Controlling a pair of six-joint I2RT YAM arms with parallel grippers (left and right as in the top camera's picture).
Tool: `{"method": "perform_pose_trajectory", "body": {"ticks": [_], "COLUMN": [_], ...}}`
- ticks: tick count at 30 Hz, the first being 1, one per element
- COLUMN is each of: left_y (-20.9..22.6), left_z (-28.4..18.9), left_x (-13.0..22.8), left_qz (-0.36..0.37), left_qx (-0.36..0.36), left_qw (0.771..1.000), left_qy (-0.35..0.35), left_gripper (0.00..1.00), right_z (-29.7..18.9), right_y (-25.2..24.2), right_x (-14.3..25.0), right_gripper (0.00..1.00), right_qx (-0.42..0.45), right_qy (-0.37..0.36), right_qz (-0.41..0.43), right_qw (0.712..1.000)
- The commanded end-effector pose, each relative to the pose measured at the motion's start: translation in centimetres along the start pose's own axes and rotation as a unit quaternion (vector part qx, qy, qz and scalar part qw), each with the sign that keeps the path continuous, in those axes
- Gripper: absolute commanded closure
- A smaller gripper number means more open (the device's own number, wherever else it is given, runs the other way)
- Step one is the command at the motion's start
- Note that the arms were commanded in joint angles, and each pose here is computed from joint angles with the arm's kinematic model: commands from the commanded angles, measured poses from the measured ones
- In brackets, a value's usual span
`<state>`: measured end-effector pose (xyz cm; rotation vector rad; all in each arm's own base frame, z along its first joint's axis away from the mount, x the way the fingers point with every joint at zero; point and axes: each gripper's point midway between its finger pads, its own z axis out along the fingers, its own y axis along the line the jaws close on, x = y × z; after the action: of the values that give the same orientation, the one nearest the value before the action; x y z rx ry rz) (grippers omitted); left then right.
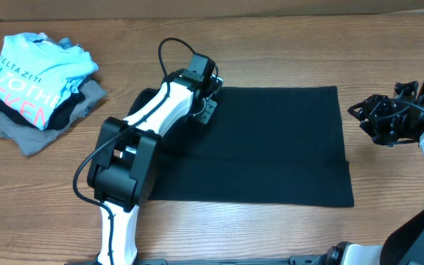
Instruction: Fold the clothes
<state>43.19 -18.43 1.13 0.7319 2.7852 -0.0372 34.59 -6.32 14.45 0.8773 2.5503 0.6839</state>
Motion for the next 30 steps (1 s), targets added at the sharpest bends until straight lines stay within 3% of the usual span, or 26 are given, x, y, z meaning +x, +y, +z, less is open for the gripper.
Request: {"method": "perform_pose_trajectory", "body": {"ticks": [1, 7, 14, 26, 30], "left_y": [1.8, 3.8, 5.9, 8.0, 8.4], "left_z": [-2.7, -7.1, -9.6, -12.0, -12.4], "left_x": [-2.4, -4.7, -5.3, -5.0, -4.8], "left_qz": [-0.003, -0.006, -0.021, -0.07, -0.084], "left_qx": [-0.041, -0.086, -0.139, -0.172, -0.178], "left_qw": [0.999, 0.995, 0.989, 0.982, 0.98], "left_qy": [-0.026, -0.048, -0.049, -0.043, -0.041], "left_gripper": [0.96, 0.96, 0.96, 0.96, 0.96], "right_z": [-1.0, -1.1, 0.3, 9.0, 11.5], "right_y": [1.2, 3.1, 4.4, 1.0, -0.1], "right_x": [-1.5, -4.2, -7.4, -11.1, -11.2], "right_gripper": [0.43, 0.48, 0.47, 0.47, 0.53], "right_qx": [-0.011, -0.034, -0.025, -0.013, -0.011], "right_qy": [-0.032, -0.089, -0.148, -0.148, -0.137], "right_qz": [-0.021, -0.064, -0.11, -0.109, -0.106], "right_qw": [0.999, 0.993, 0.983, 0.983, 0.985]}}
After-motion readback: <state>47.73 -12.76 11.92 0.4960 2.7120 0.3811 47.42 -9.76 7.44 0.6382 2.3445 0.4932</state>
